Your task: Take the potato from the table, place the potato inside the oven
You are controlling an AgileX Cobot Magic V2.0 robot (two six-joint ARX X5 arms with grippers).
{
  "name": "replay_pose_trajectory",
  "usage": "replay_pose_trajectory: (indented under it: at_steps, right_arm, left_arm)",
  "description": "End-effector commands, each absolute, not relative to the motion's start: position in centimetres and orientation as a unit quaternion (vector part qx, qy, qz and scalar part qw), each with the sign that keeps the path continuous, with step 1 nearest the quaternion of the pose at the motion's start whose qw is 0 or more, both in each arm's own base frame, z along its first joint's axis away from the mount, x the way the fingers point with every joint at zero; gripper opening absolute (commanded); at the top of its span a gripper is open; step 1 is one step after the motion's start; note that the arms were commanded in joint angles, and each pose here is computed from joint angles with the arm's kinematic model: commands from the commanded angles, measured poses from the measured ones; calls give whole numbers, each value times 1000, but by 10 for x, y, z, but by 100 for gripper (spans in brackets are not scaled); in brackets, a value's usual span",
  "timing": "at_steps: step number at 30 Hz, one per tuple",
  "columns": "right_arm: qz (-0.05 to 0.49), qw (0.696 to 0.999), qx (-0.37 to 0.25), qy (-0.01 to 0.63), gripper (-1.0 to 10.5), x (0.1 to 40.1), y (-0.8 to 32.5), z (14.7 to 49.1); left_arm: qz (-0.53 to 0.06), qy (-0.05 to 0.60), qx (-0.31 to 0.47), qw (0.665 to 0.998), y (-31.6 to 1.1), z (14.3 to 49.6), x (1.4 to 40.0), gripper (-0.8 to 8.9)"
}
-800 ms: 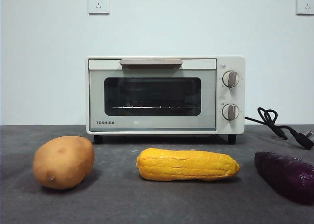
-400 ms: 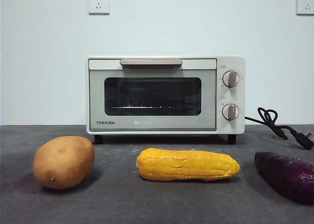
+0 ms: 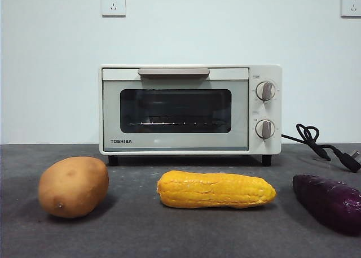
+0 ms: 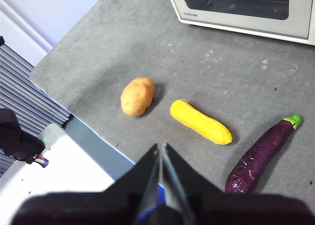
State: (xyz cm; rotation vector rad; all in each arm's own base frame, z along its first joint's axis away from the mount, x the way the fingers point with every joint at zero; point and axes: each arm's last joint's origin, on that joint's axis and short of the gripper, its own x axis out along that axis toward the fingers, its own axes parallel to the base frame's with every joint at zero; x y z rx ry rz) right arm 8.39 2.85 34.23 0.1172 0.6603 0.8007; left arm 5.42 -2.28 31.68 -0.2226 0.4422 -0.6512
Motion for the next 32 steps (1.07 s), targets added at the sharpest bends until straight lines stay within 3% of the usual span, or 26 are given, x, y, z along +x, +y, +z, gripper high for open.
replay_pose_trajectory:
  at_steps: [1, 3, 5, 16, 32]
  right_arm:
    - [387, 866, 53, 313, 279, 84, 29, 343]
    - [386, 865, 57, 315, 516, 84, 29, 343]
    - [385, 865, 59, 316, 653, 84, 29, 343]
    - [384, 864, 62, 320, 662, 86, 29, 342]
    - [380, 855, 71, 345, 662, 98, 31, 338]
  left_arm:
    - [-321, 210, -98, 918, -23, 317, 54, -7]
    - [-321, 210, -98, 918, -23, 317, 54, -7]
    - [-321, 210, -98, 918, -23, 317, 54, -7]
    - [-326, 179, -94, 924, -26, 326, 73, -7]
    - [-372, 185, -87, 905, -62, 344, 223, -7]
